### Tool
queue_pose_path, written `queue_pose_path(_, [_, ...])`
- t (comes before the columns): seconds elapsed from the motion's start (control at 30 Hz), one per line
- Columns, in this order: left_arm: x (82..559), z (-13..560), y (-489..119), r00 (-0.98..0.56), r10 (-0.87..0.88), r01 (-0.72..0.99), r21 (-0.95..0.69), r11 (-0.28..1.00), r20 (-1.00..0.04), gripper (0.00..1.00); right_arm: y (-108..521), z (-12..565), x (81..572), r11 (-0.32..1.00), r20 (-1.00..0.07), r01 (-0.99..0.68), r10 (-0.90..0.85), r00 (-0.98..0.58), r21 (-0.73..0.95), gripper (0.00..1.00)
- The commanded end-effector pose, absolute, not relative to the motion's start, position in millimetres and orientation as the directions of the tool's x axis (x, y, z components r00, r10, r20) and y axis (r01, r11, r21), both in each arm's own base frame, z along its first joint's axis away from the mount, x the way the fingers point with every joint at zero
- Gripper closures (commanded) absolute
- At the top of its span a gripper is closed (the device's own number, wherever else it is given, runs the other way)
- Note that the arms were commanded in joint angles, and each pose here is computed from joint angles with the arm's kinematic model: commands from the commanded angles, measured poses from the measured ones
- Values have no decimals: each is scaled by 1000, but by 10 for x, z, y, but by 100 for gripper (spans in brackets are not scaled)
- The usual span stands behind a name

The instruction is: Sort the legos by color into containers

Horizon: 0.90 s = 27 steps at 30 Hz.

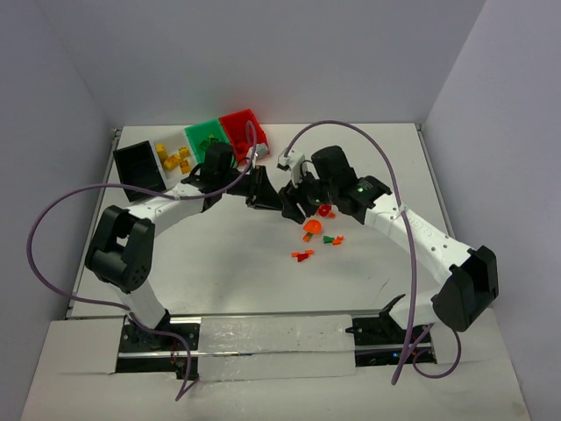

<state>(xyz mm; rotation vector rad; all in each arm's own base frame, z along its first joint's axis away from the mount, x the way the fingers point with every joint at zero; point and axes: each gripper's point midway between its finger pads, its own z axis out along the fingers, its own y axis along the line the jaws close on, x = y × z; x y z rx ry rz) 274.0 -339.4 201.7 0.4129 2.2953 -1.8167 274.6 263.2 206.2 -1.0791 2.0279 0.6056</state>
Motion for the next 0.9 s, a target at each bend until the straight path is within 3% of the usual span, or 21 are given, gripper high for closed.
queue_pose_path(0.0, [3065,2022,-3186,-924,64,381,-887,261,-378,100,2743,2378,2925,544,-856,-839,-435,-280,-2,25])
queue_pose_path(0.1, [3302,1975,-3043,-905,42,412,-850,328,-423,100,2705,2364,2919,551,-852,-834,-440,-283,-7,18])
queue_pose_path(0.3, [4425,1956,-2585,-695,27,542,-499,676,-718,100,2441,2271,2987,614,-844,-789,-409,-348,28,6])
queue_pose_path(0.43, [5127,1975,-2283,-562,17,439,-281,853,-827,100,2171,2226,3115,678,-835,-731,-356,-419,78,1])
queue_pose_path(0.57, [5639,1969,-2181,-461,58,399,-148,905,-886,100,1887,2217,3264,739,-828,-664,-301,-473,112,0])
queue_pose_path(0.87, [6338,1736,-2173,-393,66,347,-81,934,-917,98,1631,1987,3314,804,-785,-589,-310,-536,85,0])
